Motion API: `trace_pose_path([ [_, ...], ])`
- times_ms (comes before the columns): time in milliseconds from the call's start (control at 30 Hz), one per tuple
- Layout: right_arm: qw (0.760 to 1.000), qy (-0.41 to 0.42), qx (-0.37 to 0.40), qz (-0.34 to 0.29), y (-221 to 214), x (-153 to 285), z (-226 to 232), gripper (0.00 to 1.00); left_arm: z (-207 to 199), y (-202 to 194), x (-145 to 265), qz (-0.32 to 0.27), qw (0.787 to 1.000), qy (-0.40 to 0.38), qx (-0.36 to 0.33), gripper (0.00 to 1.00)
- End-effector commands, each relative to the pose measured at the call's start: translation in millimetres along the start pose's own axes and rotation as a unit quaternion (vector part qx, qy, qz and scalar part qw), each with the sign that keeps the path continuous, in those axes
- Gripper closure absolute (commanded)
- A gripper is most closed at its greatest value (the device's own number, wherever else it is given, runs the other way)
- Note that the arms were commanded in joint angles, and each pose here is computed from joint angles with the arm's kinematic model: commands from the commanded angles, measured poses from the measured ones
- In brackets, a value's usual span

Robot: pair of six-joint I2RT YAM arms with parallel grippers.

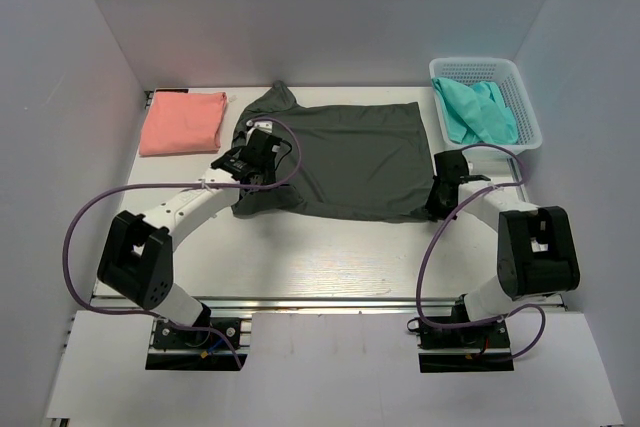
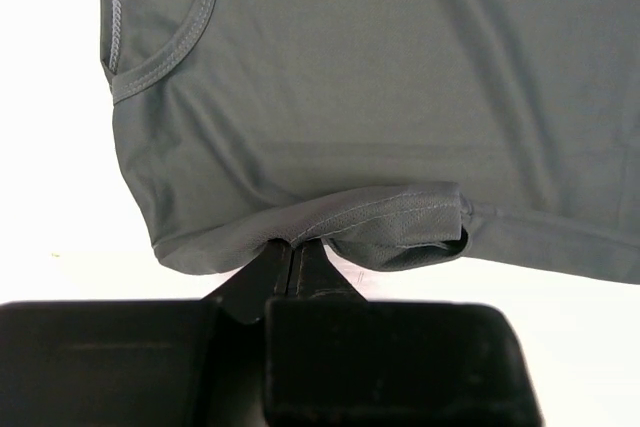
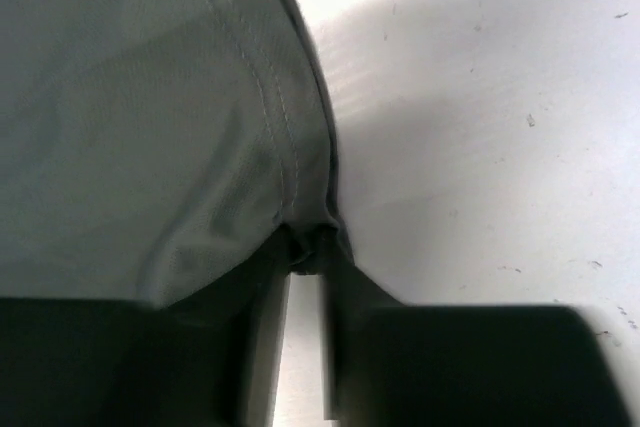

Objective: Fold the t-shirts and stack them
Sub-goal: Grap the side of the flattened tshirt closest away from the robot with both arms

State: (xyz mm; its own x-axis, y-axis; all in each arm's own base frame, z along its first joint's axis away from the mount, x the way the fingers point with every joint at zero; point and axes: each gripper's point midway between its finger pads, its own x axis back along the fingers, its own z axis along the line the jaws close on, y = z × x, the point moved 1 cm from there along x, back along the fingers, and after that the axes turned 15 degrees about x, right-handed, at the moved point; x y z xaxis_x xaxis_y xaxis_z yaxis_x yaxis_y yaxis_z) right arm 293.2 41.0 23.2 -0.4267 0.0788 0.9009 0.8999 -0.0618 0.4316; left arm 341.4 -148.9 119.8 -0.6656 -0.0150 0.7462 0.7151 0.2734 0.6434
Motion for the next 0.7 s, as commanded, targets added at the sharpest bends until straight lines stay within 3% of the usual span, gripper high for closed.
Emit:
trace_pose_path([
  [0,1.000,0.000,-0.006,0.026,-12.2,-12.8,0.7,0.81,-3.4,12.4,13.8,-0.024,1.000,-0.018,0.007,1.00],
  [100,1.000,0.006,-0.006,0.012,-8.6,-8.3,1.2,1.00,-4.8,14.0,13.6,-0.027,0.999,-0.021,0.009,1.00],
  [433,0.994,0.054,0.020,-0.091,59.9,39.4,15.6,1.00,-20.2,50.5,8.8,-0.070,0.997,-0.022,0.005,1.00],
  [667,0.991,0.059,0.021,-0.115,113.5,42.1,24.6,1.00,-22.4,92.8,-10.7,-0.110,0.994,-0.012,0.002,1.00],
])
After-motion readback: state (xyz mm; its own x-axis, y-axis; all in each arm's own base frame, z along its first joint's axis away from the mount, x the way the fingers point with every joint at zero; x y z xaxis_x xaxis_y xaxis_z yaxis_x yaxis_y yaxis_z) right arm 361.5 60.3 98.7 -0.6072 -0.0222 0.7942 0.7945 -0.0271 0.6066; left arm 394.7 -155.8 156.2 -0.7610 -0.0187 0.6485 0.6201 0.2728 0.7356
